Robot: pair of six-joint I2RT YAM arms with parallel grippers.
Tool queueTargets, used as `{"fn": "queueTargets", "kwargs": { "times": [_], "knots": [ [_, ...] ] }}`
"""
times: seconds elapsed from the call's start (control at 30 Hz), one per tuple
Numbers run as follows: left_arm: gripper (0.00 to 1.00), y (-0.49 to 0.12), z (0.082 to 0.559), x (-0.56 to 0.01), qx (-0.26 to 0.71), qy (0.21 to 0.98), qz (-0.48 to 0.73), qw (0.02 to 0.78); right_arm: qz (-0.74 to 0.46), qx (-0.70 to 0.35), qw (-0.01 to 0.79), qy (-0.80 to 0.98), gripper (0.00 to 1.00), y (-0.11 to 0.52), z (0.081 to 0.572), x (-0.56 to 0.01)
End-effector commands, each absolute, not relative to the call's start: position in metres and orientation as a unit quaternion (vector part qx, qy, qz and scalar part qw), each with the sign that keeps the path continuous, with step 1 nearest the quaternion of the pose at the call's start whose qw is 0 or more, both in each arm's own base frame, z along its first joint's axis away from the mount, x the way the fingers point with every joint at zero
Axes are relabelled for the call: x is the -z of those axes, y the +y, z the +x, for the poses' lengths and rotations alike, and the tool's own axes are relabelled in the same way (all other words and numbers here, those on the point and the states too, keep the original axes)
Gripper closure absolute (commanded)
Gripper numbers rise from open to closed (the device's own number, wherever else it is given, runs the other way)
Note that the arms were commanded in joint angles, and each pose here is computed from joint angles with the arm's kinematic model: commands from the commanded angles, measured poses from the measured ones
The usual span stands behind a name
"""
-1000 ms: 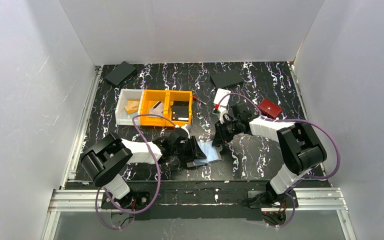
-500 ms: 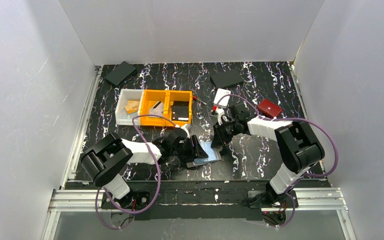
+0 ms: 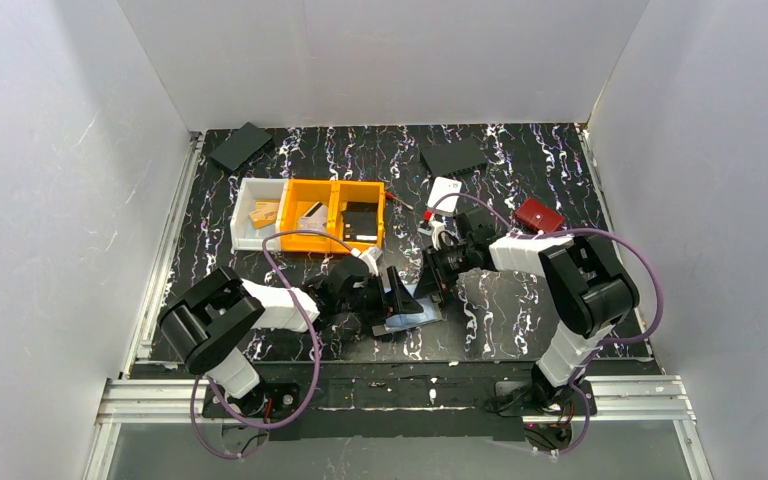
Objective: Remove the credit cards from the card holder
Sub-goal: Open the card holder at the center of the board.
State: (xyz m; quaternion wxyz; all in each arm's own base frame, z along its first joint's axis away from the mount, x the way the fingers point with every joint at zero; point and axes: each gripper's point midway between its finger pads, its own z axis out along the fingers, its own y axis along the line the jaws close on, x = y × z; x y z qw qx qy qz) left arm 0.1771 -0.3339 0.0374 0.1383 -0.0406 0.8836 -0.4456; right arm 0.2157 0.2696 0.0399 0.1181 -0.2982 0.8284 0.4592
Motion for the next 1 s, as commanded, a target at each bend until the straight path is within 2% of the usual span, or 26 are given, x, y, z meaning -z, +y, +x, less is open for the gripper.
{"fn": "queueTargets", "kwargs": {
  "times": [0.0, 0.27, 0.4, 0.5, 0.63, 0.7, 0.97],
  "knots": [
    [0.25, -0.288, 0.148, 0.018, 0.344, 0.933, -0.048, 0.092, -0.264, -0.481, 0.121, 0.827, 0.76, 0.282, 0.22, -0.04],
    [0.28, -0.283, 0.144, 0.032, 0.326, 0.94, -0.056, 0.078, -0.231, -0.575, 0.073, 0.782, 0.71, 0.303, 0.198, -0.067],
    [0.28, -0.281, 0.145, 0.027, 0.329, 0.939, -0.054, 0.089, -0.222, -0.587, 0.073, 0.775, 0.7, 0.307, 0.199, -0.073],
    [0.22, -0.282, 0.148, 0.015, 0.343, 0.932, -0.045, 0.106, -0.218, -0.587, 0.067, 0.777, 0.71, 0.311, 0.203, -0.071],
    [0.06, -0.275, 0.148, 0.008, 0.341, 0.931, -0.045, 0.12, -0.238, -0.579, 0.049, 0.778, 0.71, 0.324, 0.201, -0.063],
    [0.02, -0.268, 0.146, 0.008, 0.335, 0.933, -0.05, 0.125, -0.252, -0.576, 0.044, 0.776, 0.71, 0.33, 0.197, -0.061],
    [0.02, -0.268, 0.15, -0.005, 0.339, 0.931, -0.015, 0.137, -0.275, -0.585, 0.034, 0.762, 0.68, 0.347, 0.197, -0.069]
  ]
}}
